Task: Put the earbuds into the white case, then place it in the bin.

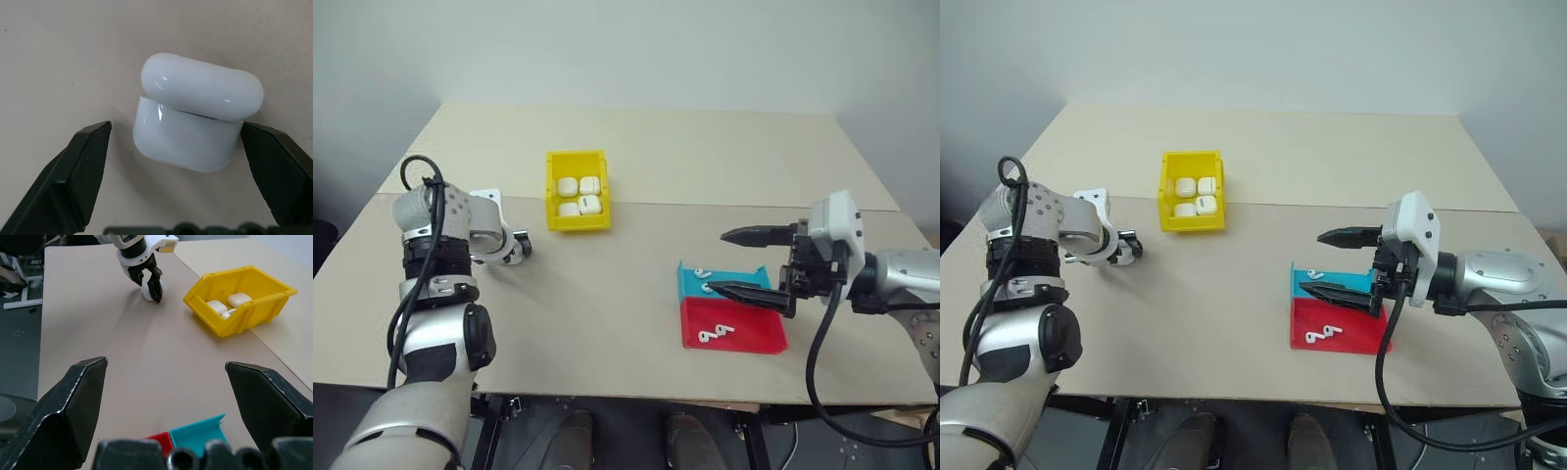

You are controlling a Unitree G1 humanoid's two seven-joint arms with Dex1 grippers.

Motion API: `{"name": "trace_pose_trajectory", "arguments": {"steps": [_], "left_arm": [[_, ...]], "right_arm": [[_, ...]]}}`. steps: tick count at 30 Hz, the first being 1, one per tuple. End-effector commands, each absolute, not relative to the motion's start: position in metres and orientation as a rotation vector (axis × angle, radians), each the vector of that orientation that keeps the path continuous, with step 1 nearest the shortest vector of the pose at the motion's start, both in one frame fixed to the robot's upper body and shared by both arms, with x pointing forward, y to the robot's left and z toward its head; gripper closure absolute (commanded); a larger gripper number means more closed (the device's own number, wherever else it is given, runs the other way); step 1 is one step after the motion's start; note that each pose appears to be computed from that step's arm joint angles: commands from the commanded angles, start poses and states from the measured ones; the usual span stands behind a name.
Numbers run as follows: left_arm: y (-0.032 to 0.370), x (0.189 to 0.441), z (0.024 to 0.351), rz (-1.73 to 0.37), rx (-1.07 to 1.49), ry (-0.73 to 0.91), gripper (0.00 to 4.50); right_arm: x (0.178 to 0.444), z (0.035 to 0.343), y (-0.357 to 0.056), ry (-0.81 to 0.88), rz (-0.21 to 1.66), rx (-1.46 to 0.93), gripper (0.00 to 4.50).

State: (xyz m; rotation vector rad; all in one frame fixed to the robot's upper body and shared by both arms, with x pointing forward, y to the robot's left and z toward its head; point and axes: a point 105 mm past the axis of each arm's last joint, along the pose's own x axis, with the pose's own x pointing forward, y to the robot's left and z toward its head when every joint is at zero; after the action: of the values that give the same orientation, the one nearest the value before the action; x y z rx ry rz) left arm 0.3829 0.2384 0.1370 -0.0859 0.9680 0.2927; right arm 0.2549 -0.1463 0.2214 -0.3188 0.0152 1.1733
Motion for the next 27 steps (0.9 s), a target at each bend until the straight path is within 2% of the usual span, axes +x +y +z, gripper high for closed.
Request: {"name": "trace_pose_trajectory", "arguments": {"steps": [1,8,11,14,15,18,21,25,27], "left_arm": [[0.242,0.388,0.146,0.291,-0.068,0.928,0.00],[0.241,0.393,0.139,0.256,-0.036,0.918,0.00],[0.238,0.390,0.137,0.230,-0.019,0.928,0.57],[0.238,0.387,0.136,0.217,-0.007,0.935,1.50],[0.239,0.386,0.136,0.217,-0.006,0.936,1.66],[0.244,0.382,0.140,0.227,-0.005,0.921,1.66],[0.253,0.381,0.156,0.206,0.057,0.783,1.66],[0.264,0.380,0.191,0.250,0.148,0.423,1.66],[0.262,0.375,0.208,0.177,0.086,0.332,1.66]], "right_arm": [[0.250,0.229,-0.145,-0.016,1.171,-0.344,0.02],[0.249,0.229,-0.145,-0.016,1.168,-0.346,0.02],[0.249,0.229,-0.146,-0.015,1.168,-0.347,0.00],[0.248,0.229,-0.146,-0.015,1.167,-0.349,0.00],[0.248,0.229,-0.146,-0.015,1.167,-0.349,0.00],[0.248,0.229,-0.147,-0.015,1.166,-0.351,0.00],[0.249,0.230,-0.148,-0.014,1.163,-0.350,0.00],[0.250,0.230,-0.150,-0.010,1.162,-0.351,0.00],[0.251,0.230,-0.151,-0.009,1.160,-0.352,0.00]]}}
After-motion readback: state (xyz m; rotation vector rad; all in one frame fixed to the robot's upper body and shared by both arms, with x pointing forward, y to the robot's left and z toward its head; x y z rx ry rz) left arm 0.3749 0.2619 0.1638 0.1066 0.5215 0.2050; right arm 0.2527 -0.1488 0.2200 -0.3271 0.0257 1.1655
